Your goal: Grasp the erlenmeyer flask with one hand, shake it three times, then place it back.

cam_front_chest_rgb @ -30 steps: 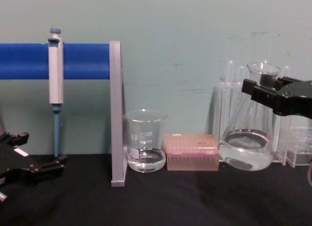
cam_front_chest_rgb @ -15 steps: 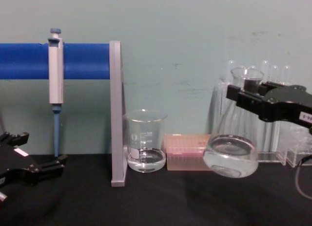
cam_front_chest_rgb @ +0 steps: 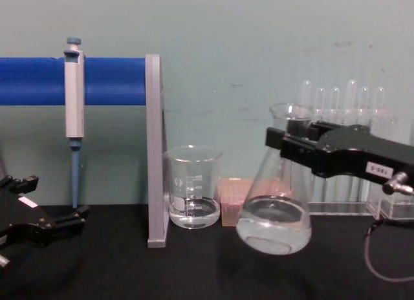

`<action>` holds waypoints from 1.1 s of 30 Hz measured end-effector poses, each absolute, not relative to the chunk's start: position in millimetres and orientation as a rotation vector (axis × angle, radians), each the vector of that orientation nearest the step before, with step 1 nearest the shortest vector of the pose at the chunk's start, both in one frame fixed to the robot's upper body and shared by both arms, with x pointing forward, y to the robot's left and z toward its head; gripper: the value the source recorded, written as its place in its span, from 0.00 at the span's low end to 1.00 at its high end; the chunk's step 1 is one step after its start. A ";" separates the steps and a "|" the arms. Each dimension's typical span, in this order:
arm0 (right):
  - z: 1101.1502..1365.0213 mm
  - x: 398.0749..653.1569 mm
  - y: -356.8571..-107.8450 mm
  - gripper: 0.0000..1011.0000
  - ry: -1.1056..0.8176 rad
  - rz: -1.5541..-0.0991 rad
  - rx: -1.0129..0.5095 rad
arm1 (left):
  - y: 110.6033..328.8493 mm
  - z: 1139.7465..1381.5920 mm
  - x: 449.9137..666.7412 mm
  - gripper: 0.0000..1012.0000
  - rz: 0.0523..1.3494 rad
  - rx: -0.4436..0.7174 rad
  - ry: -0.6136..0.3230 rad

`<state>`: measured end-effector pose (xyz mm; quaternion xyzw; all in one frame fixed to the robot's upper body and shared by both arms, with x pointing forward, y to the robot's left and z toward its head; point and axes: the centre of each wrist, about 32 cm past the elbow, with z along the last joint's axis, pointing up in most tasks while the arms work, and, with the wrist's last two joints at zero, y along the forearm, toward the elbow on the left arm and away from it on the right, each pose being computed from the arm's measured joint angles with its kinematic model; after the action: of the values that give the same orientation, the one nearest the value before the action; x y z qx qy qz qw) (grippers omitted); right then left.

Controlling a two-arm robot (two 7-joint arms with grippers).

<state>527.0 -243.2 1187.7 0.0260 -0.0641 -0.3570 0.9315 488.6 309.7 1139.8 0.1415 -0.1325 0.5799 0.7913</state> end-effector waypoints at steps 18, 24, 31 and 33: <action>1183.4 532.0 -229.2 0.44 -0.107 -0.631 0.044 | 309.7 1139.8 488.6 0.99 1.248 0.305 -0.285; 1182.8 533.3 -228.3 0.44 -0.104 -0.627 0.043 | 309.7 1139.8 488.6 0.99 1.248 0.304 -0.285; 1182.5 534.8 -227.5 0.44 -0.102 -0.626 0.042 | 309.7 1139.8 488.6 0.99 1.248 0.304 -0.285; 1182.3 535.1 -227.4 0.44 -0.102 -0.626 0.042 | 309.7 1139.8 488.6 0.99 1.248 0.304 -0.285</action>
<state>535.1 -227.4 1182.3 0.0207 -0.0503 -0.3075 0.9500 488.6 309.7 1139.8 0.1415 -0.1325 0.5799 0.7913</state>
